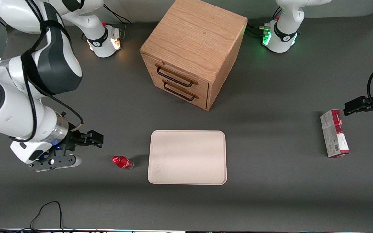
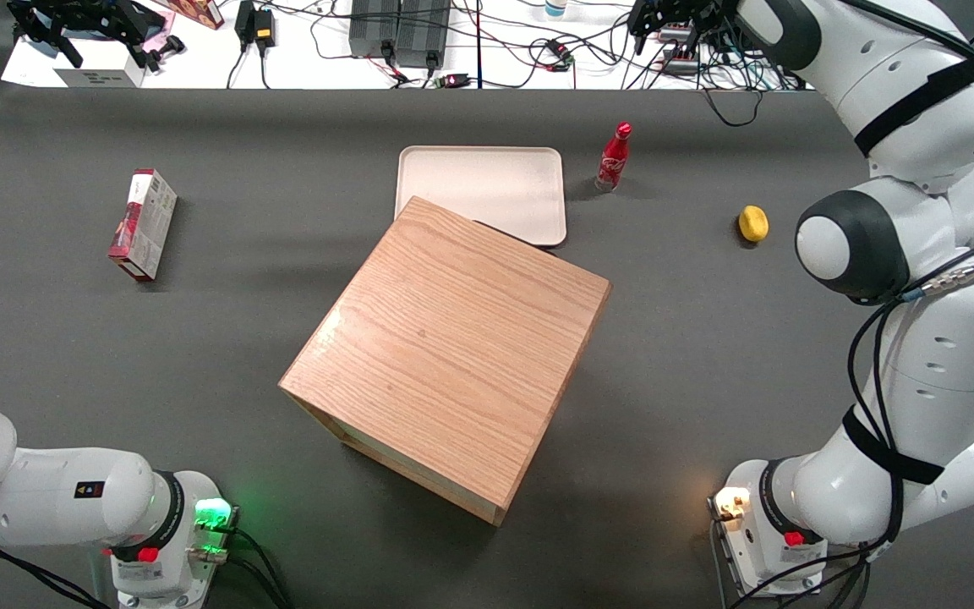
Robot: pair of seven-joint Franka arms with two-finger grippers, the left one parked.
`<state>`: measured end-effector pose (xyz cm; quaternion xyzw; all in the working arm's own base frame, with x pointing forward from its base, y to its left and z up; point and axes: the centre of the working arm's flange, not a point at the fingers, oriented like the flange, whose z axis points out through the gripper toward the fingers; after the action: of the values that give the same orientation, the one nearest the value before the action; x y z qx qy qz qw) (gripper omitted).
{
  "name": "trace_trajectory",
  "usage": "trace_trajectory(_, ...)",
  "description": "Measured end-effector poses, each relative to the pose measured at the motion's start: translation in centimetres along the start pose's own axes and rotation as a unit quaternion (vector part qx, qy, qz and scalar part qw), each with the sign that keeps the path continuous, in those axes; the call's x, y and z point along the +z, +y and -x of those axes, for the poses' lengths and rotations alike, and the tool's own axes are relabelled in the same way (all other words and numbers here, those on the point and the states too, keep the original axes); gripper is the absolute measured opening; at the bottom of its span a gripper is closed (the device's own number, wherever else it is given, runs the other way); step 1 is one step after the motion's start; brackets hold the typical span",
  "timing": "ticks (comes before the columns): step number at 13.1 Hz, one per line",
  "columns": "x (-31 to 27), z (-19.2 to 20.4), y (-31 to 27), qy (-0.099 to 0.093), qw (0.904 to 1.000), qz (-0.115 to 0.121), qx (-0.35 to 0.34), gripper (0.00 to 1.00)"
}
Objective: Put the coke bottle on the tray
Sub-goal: 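Move the open right gripper down over the red Coca-Cola bottle, then close the right gripper around the red bottle's body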
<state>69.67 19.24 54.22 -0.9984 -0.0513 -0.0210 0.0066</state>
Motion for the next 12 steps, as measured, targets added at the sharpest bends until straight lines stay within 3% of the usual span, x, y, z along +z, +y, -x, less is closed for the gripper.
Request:
trace_trajectory(2,0.3,-0.1,-0.2,-0.001,1.0,-0.001,0.0,1.0)
trace_trajectory(4,2.3,-0.4,-0.2,-0.016,0.9999,0.001,0.002,1.0)
trace_trajectory(12,16.0,-2.1,-0.4,-0.038,0.9993,0.004,0.003,1.0)
